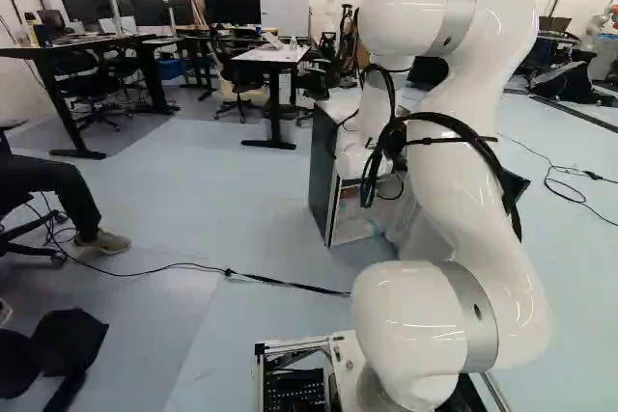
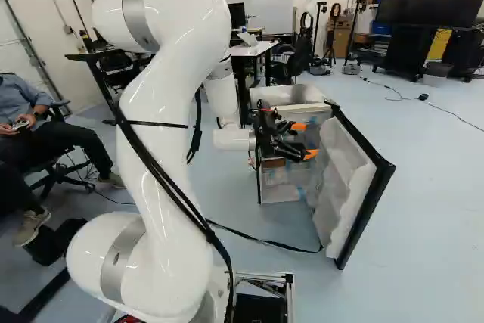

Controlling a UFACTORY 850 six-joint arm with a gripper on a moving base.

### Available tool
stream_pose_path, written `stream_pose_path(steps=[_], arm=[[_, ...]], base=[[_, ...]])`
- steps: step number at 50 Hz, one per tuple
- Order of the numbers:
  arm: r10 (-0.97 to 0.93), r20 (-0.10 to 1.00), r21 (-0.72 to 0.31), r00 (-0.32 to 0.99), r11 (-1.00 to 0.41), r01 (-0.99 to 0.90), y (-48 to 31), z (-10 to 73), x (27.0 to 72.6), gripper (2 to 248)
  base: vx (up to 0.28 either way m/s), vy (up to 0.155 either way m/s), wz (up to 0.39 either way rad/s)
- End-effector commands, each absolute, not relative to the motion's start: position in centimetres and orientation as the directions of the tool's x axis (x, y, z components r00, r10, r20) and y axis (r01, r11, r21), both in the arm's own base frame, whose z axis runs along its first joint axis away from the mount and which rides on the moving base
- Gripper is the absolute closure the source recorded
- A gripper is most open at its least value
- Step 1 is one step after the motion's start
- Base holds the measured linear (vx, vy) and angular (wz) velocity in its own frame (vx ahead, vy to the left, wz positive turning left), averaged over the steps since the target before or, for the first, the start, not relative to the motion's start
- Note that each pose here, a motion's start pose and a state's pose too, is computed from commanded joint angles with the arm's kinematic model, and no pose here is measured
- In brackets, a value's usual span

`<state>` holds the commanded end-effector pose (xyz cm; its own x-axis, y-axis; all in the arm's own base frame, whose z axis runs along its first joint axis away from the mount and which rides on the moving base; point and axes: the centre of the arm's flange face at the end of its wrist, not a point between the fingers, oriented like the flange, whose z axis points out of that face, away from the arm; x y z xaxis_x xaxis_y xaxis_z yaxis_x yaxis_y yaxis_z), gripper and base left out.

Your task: Open the fridge door

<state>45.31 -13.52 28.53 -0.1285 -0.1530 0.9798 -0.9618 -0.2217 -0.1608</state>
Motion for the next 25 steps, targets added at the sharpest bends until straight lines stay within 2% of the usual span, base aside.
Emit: stream_pose_path(steps=[25], arm=[[-0.183, 0.977, -0.168, -0.114, -0.314, -0.934, -12.7, 29.9, 44.7, 3]], base=[[0.0, 0.0, 0.0]])
